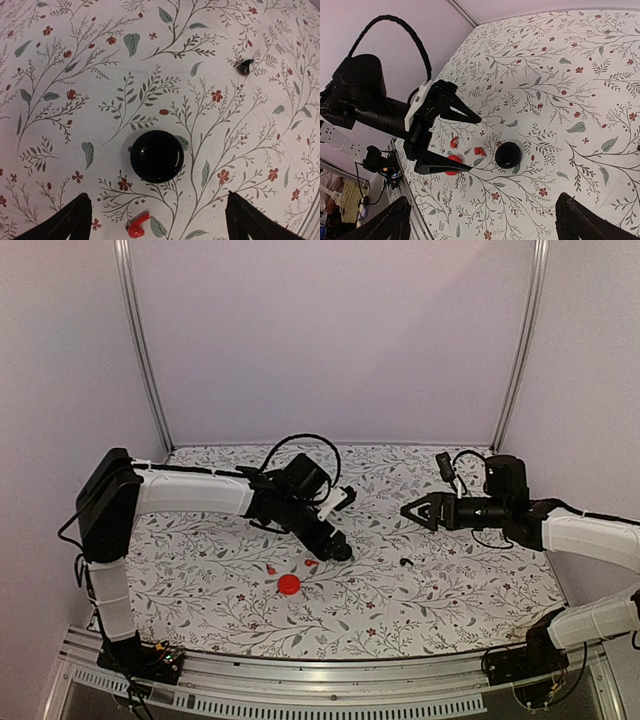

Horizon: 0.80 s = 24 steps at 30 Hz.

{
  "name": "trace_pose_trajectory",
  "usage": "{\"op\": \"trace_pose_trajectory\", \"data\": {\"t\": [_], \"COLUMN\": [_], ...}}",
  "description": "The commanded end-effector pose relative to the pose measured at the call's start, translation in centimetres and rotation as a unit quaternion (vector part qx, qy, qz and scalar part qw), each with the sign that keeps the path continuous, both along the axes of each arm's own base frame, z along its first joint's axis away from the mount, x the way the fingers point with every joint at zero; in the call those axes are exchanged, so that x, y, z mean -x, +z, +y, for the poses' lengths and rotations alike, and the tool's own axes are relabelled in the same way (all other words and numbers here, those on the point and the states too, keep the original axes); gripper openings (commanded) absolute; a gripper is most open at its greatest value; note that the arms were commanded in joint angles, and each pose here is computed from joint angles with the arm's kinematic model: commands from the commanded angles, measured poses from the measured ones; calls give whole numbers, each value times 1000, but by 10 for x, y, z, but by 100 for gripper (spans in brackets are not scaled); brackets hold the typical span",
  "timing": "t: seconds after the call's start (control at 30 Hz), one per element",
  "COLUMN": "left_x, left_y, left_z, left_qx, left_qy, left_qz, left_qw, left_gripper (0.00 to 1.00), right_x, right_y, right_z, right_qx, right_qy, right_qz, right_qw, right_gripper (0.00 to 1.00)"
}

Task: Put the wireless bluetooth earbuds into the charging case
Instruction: Pick up the charging case from the center of the board.

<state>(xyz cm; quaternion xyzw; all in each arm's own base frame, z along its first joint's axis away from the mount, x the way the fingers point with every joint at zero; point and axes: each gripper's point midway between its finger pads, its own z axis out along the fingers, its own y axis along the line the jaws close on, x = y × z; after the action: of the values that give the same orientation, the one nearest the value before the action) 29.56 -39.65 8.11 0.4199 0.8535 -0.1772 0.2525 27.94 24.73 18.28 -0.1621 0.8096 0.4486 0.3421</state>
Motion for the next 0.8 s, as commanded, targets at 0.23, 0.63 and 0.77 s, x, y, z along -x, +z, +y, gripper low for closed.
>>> {"op": "trace_pose_trajectory", "data": {"t": [0.23,0.63,0.77], "left_x": [1,-9,-10], "left_y": [-32,-60,-66], "left_z": [-24,-27,-27], "left_qx": [-45,-102,-109], "left_qy": [-83,-106,-110], "left_qz": [21,26,28], "left_qw": [995,989,988], "left_gripper": [83,70,65], "right_x": [5,8,8], "right_y": [-3,-7,-8], "right_z": [-8,-12,-14], "right_qx": [-1,-2,-1], "right_qy": [-3,-6,-8], "right_qz": [5,6,6], "right_qw": [1000,1000,1000], "right_gripper": [99,99,99]}}
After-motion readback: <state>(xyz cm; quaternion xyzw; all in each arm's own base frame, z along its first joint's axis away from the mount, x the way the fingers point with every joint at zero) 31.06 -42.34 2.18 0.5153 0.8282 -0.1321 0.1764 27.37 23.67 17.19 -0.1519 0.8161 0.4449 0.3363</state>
